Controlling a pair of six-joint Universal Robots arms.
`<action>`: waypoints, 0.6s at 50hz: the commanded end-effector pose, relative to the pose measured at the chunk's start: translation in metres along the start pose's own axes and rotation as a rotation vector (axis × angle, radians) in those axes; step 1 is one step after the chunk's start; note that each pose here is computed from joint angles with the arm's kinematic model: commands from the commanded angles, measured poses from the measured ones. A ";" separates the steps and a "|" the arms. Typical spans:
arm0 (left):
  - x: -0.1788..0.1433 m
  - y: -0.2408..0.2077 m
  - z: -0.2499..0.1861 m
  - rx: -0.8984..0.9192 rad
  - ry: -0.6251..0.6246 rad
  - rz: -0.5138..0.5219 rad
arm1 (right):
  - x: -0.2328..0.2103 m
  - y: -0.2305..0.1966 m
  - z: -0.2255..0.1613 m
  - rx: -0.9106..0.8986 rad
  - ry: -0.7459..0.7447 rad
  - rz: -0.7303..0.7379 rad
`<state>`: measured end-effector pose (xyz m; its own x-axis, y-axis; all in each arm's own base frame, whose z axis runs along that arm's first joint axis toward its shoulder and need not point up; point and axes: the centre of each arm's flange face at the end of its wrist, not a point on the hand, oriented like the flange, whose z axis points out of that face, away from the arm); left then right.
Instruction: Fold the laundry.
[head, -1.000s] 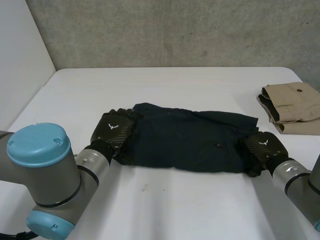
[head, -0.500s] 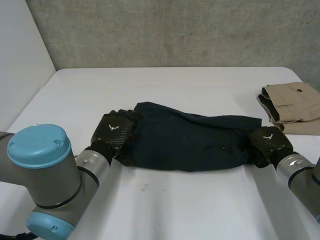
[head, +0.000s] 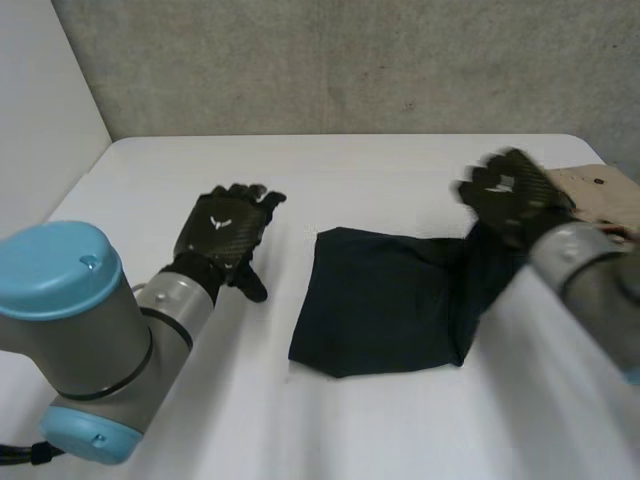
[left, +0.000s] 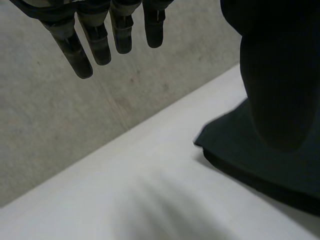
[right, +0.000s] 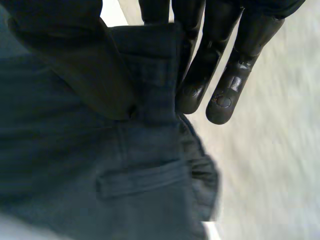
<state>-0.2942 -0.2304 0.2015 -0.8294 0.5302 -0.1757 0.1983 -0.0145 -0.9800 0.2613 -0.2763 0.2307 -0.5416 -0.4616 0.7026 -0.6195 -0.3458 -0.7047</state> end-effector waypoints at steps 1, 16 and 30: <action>-0.013 -0.025 0.012 0.080 -0.037 -0.002 | -0.100 -0.059 -0.004 0.217 -0.323 -0.008; -0.010 -0.043 0.044 0.142 -0.025 -0.011 | -0.068 -0.053 -0.006 0.080 -0.364 0.413; 0.056 -0.008 0.054 -0.025 0.147 -0.044 | -0.023 -0.003 0.019 -0.083 -0.193 0.780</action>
<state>-0.3514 -0.2570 0.2208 -0.7896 0.6001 -0.1281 0.1275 -0.0437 -0.9909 0.2902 -0.2629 0.2334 -0.6880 -0.7257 -0.0013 -0.1388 0.1333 -0.9813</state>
